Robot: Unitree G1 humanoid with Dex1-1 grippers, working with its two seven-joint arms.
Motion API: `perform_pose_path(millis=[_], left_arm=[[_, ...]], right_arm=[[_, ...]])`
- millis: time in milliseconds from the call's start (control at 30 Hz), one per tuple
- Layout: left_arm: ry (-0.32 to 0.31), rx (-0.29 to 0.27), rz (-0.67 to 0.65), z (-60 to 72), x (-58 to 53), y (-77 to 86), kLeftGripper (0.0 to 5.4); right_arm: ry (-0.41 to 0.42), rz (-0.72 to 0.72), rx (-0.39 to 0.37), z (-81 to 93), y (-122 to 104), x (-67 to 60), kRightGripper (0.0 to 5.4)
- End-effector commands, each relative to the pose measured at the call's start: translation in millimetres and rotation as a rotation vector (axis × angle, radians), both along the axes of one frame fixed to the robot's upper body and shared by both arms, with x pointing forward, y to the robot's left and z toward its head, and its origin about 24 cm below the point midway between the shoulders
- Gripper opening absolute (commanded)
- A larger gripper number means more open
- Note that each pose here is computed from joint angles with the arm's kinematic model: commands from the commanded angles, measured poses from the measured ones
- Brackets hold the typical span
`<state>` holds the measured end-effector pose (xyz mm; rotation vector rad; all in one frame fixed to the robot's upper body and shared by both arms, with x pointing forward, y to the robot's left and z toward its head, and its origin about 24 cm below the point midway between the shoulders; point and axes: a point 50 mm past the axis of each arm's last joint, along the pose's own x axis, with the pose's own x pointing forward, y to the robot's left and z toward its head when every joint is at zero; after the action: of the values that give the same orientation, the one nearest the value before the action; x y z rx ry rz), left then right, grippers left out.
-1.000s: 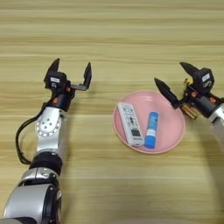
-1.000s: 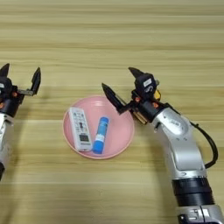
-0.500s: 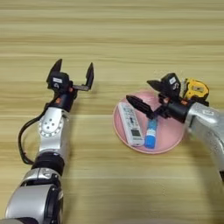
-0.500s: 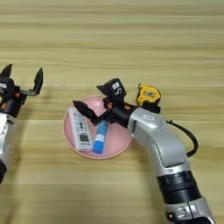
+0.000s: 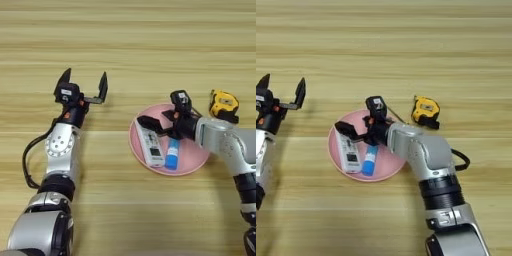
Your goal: Move the objects on the table
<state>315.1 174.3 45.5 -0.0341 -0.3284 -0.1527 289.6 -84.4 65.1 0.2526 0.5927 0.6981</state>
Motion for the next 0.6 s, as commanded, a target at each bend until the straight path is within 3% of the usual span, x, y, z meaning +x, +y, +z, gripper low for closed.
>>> perform_pose_path(millis=[33, 167, 467, 600], left_arm=[[0.003, 0.0, -0.006, 0.5, 1.6, -3.5, 5.4], [0.001, -0.003, -0.006, 0.5, 1.3, -4.8, 5.4], [0.003, -0.006, -0.005, -0.2, 1.3, -5.3, 5.4], [0.002, -0.006, -0.004, -0.2, 1.1, -5.1, 5.4]], right_arm=[[0.044, 0.034, -0.046, -7.2, 6, -1.2, 5.39], [0.095, 0.052, -0.061, -14.2, 9, -2.8, 5.39], [0.111, 0.124, -0.083, -20.0, 19, -6.4, 5.39], [0.12, 0.15, -0.088, -21.8, 24, -7.8, 4.88]])
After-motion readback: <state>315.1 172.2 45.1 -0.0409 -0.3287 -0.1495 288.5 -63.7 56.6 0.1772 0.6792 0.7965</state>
